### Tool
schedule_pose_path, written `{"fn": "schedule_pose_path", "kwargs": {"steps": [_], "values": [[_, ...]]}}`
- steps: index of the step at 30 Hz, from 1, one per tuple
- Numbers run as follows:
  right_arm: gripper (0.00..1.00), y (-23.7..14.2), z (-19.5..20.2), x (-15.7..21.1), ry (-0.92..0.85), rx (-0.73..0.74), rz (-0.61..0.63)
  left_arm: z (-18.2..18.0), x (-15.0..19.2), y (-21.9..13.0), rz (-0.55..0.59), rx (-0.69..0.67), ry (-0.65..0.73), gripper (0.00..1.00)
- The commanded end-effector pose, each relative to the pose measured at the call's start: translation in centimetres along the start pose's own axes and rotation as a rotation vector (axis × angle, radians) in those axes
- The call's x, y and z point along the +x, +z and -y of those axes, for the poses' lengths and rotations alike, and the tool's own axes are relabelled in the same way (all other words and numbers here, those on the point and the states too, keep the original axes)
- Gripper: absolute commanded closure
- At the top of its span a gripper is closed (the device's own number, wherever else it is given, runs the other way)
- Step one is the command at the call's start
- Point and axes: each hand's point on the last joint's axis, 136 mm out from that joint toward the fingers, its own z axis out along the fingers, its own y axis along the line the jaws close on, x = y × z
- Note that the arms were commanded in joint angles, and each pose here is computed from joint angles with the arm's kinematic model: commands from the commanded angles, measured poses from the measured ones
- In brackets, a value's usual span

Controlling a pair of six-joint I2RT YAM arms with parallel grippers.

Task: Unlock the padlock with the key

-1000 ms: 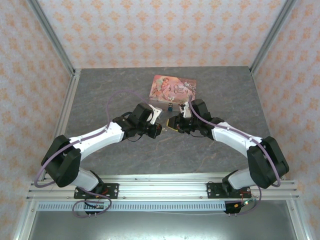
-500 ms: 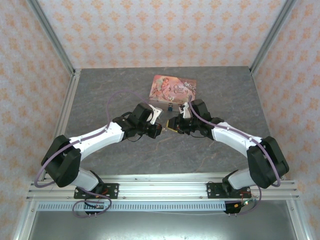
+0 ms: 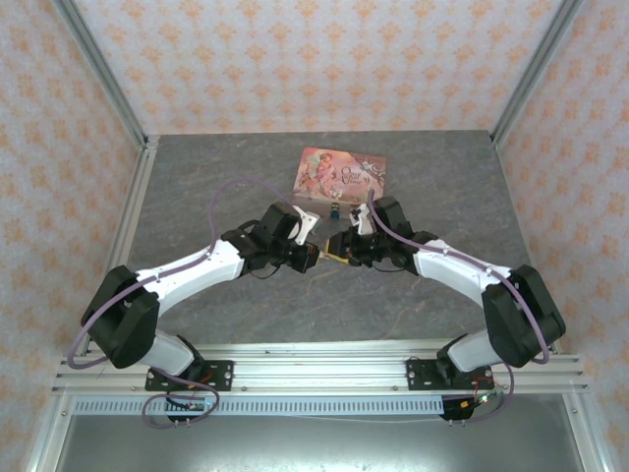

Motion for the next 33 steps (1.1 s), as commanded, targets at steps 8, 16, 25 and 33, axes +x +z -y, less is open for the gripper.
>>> {"fn": "schedule_pose_path", "kwargs": {"steps": [8,16,25,33], "values": [[0.7,-0.26,0.09,-0.24,0.004,0.028,0.026,0.27,-0.71,-0.98,0.029,0.006,0.013,1.0],[0.68,-0.37,0.18,-0.34,0.012,0.033,0.039,0.41,-0.86,-1.06,0.031,0.011,0.017,1.0],[0.78,-0.07,-0.33,-0.48,0.012,0.004,0.027,0.49,-0.77,-0.99,0.027,0.017,0.017,1.0],[0.8,0.14,-0.43,-0.3,0.013,-0.007,0.012,0.64,-0.85,-1.07,0.029,0.024,0.02,1.0]]}}
